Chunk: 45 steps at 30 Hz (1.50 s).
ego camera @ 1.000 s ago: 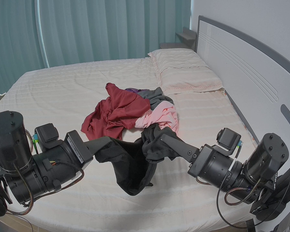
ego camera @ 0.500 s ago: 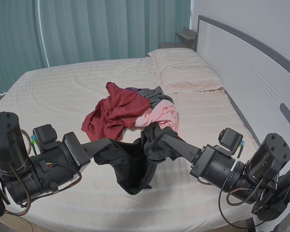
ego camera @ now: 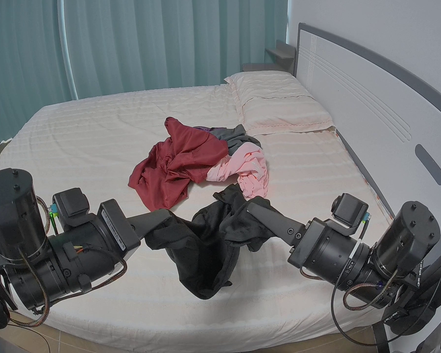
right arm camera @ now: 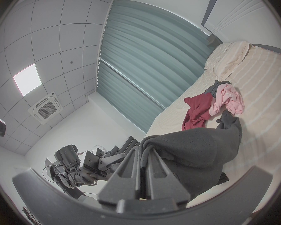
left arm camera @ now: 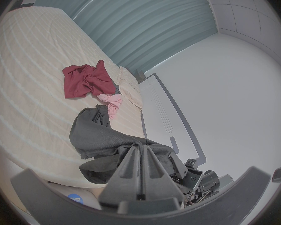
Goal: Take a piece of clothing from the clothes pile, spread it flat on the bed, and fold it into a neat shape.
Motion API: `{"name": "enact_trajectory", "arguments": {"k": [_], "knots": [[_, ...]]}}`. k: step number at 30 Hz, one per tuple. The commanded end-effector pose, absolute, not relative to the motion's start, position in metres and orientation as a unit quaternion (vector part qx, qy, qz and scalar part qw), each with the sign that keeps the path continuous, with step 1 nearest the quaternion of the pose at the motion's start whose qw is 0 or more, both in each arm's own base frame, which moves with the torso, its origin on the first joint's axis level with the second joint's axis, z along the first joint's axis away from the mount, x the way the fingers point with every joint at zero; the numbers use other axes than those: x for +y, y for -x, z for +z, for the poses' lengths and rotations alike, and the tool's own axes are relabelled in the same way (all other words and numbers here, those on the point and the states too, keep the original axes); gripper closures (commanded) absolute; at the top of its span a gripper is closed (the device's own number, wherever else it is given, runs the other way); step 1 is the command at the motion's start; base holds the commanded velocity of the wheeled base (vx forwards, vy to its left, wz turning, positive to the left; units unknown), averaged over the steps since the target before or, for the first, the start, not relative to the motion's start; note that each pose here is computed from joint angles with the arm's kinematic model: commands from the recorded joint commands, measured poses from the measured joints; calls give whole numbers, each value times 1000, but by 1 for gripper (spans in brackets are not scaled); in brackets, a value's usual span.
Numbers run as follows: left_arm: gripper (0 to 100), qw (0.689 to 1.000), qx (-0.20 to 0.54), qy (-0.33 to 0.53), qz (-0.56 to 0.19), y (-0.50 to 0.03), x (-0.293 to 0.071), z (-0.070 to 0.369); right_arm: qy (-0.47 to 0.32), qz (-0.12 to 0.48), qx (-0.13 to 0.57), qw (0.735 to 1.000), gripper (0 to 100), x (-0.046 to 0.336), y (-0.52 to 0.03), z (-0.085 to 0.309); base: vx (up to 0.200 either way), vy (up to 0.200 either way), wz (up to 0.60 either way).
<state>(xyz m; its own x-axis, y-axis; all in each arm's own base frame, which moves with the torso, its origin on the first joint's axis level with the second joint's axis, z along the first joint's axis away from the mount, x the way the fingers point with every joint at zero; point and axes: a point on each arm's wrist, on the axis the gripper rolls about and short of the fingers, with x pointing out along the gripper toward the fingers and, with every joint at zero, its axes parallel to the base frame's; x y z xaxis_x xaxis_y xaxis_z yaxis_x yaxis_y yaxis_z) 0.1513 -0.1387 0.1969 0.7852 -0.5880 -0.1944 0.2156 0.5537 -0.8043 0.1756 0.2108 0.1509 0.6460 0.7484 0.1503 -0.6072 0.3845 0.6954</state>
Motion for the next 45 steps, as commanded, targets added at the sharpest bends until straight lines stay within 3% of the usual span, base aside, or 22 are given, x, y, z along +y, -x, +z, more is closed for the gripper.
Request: {"name": "enact_trajectory", "arguments": {"k": [1, 45], "knots": [[100, 852, 233, 408, -233, -154, -141, 195, -372, 407, 98, 829, 100, 212, -178, 148, 0, 0, 0], [100, 849, 232, 411, -238, -159, -135, 196, -373, 396, 93, 834, 100, 208, -185, 146, 0, 191, 0]]}}
